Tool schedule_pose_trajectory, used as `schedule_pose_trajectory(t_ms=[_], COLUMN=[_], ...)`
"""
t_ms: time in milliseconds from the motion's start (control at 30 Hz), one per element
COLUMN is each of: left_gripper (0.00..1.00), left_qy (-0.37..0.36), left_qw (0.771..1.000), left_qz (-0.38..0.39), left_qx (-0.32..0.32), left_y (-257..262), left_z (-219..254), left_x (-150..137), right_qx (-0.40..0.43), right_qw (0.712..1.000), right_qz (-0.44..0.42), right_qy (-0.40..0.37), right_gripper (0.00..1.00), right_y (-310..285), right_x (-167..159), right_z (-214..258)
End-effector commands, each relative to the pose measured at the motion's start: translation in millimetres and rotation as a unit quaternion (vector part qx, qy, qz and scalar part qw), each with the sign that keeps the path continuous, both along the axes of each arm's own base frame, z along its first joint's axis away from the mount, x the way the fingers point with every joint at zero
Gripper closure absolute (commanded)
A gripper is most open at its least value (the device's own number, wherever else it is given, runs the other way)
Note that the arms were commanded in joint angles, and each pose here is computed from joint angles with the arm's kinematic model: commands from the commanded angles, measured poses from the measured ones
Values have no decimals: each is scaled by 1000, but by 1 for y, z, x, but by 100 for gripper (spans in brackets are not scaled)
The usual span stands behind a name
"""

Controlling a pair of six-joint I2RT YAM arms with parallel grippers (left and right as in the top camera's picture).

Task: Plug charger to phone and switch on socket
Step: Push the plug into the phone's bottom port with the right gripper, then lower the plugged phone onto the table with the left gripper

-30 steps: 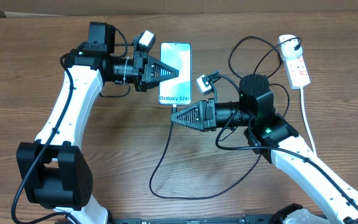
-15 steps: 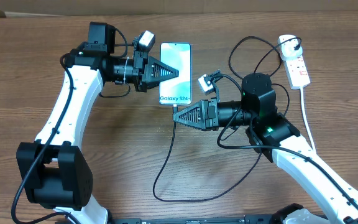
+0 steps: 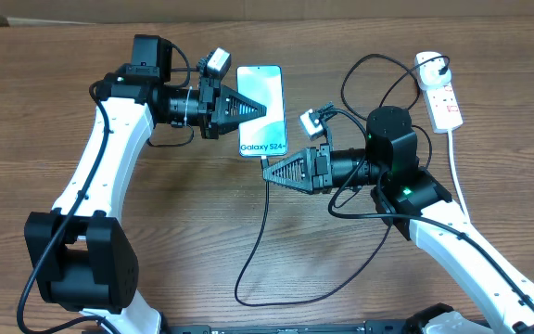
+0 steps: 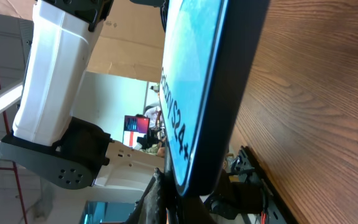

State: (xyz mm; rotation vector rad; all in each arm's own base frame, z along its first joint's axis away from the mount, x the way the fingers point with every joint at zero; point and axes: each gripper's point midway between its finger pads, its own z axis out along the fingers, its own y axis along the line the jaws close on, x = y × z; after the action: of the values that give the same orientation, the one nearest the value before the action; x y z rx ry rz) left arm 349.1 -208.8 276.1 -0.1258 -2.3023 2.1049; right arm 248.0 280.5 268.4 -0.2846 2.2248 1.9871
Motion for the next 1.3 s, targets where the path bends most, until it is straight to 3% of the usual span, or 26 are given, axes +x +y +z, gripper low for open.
schedule_pose_trajectory(t_ms=[0,700,733,767,800,900,1167,1267], left_gripper=[96,96,96,96,96,96,96,96], left_qy=[-4,-1,-1,-2,-4,-6,-9,-15], left_qw=[1000,999,999,999,1000,999,996,989], left_qz=[-13,-32,-32,-31,-27,-8,41,67], left_qx=[-22,-22,-21,-18,-10,31,83,134], left_y=[-3,-16,-16,-16,-15,-12,10,20], left_z=[7,7,7,6,3,-11,-28,-44], left_x=[-6,-14,-14,-14,-12,-5,15,25], right_qx=[-3,-11,-12,-12,-12,-11,-10,-20], right_qw=[999,998,998,998,998,998,999,999], right_qz=[-42,-68,-67,-66,-66,-62,-52,-51], right_qy=[-11,-8,-7,-5,-5,-4,-4,-4], right_gripper=[96,96,92,75,69,66,33,17], right_y=[-6,-7,-7,-7,-7,-7,-6,-7], right_x=[19,29,29,29,29,28,25,23], right_z=[4,0,-1,-2,-2,-2,-2,-8])
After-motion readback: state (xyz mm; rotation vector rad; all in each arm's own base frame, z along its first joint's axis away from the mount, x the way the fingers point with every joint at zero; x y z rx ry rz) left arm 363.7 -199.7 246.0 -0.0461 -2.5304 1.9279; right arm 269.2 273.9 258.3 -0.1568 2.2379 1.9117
